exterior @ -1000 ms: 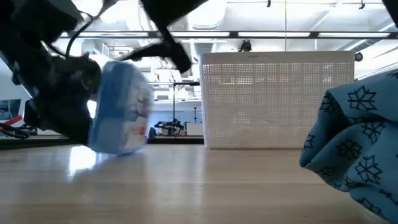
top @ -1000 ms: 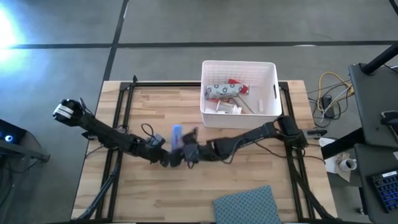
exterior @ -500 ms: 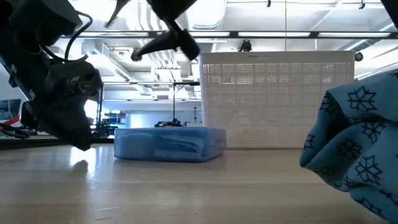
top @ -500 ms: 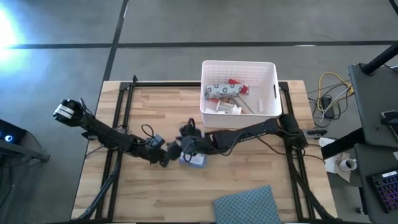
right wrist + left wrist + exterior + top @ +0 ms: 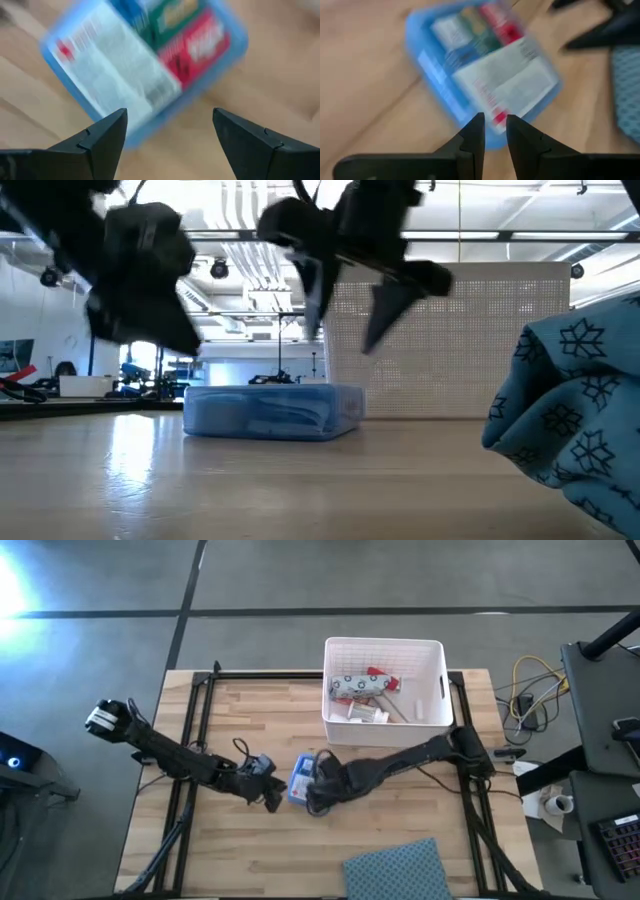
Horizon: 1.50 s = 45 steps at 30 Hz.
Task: Pick & place medical supplies in basket/bin
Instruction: Put the blue first aid kit box into the white bin
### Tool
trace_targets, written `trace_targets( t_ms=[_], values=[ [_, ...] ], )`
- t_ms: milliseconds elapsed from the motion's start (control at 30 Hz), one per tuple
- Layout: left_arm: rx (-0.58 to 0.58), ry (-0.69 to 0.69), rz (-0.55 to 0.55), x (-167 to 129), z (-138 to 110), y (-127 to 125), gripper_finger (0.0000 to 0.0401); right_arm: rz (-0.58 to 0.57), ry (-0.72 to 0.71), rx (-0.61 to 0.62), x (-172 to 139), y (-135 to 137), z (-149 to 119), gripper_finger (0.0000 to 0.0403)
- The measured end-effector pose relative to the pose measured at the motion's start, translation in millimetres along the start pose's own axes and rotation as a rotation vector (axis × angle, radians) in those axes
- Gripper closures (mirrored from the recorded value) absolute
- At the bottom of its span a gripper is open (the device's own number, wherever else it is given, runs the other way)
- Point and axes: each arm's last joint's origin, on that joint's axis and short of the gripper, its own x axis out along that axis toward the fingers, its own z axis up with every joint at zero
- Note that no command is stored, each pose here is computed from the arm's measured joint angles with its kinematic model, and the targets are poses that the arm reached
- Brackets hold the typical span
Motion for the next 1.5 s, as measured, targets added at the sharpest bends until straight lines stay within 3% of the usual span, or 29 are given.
trace_targets(
  t_ms=[133, 367, 533, 867, 1000, 1367, 1500],
  values=[
    [0.077, -0.053, 0.001, -3.3, 12.6, -12.0, 0.0341, -0.013, 0.055, 0.058, 7.7, -1.6, -29.2, 0.0118],
    [0.116, -0.007, 0.027, 2.8, 9.9, 2.1, 0.0341, 0.046, 0.068, 0.275, 19.6, -0.3, -63.4, 0.0118],
    [0.22, 0.043, -0.019, 5.0, 10.3, 4.7, 0.0341, 0.161, -0.045, 0.494, 23.1, 4.8, -74.3, 0.0118],
    [0.265, 0.064, -0.031, 13.7, 18.1, 10.9, 0.0341, 0.194, -0.25, 0.717, 15.3, 1.0, -91.5, 0.0117],
    [0.299, 0.109, -0.031, 27.9, 13.9, 12.8, 0.0341, 0.159, -0.276, 0.742, 18.3, -5.8, -94.3, 0.0117],
    [0.332, 0.242, 0.039, 54.9, -4.6, 21.8, 0.0341, 0.232, -0.279, 0.847, 55.1, -26.2, -87.9, 0.0117],
    [0.332, 0.293, 0.018, 59.9, -9.2, 22.2, 0.0341, 0.214, -0.302, 0.839, 59.5, -37.6, -86.2, 0.0117]
  ],
)
